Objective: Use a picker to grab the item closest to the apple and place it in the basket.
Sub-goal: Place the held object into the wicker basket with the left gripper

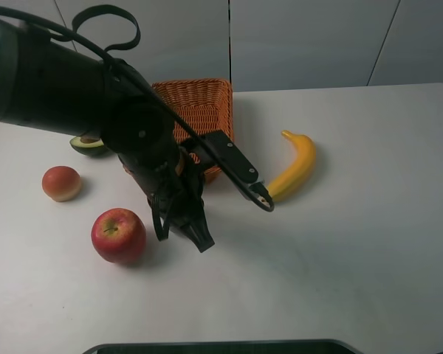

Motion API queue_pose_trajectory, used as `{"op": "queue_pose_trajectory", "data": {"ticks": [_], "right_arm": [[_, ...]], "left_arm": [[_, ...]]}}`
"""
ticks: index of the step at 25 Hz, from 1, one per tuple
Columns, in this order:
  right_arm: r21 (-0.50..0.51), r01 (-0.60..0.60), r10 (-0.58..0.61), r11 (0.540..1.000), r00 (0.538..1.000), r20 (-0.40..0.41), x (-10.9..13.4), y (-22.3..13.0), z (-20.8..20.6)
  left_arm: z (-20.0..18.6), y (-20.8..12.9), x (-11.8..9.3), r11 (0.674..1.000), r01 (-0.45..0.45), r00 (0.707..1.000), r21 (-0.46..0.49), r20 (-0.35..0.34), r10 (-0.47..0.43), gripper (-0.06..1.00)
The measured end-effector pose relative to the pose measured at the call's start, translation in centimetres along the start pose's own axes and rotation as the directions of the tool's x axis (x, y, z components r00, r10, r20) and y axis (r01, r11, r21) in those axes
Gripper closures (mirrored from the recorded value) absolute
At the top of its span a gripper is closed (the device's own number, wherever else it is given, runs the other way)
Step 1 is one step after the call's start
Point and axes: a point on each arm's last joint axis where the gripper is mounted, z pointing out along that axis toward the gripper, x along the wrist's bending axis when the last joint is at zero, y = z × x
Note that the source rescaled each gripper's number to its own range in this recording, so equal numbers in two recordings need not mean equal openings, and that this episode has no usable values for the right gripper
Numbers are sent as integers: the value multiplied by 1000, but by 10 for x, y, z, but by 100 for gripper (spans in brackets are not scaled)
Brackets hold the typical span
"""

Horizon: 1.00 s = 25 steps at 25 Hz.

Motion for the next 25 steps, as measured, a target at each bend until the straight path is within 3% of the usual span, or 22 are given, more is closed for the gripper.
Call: {"op": "queue_pose_trajectory", "data": {"ticks": [7, 13, 21, 25], "right_arm": [[0, 0, 0, 1000, 1000, 0, 0, 0, 0], [0, 0, 0, 1000, 1000, 0, 0, 0, 0], [0, 0, 0, 1000, 1000, 0, 0, 0, 0], [0, 0, 0, 1000, 1000, 0, 0, 0, 0]], "left_arm": [[-60, 10, 4, 994, 53, 999, -100, 18, -51, 94], [-105, 14, 7, 990, 73, 997, -120, 24, -71, 94], [-115, 17, 19, 990, 15, 997, -141, -77, -26, 94], [-114, 16, 44, 981, 77, 991, -177, -98, -95, 94]]}}
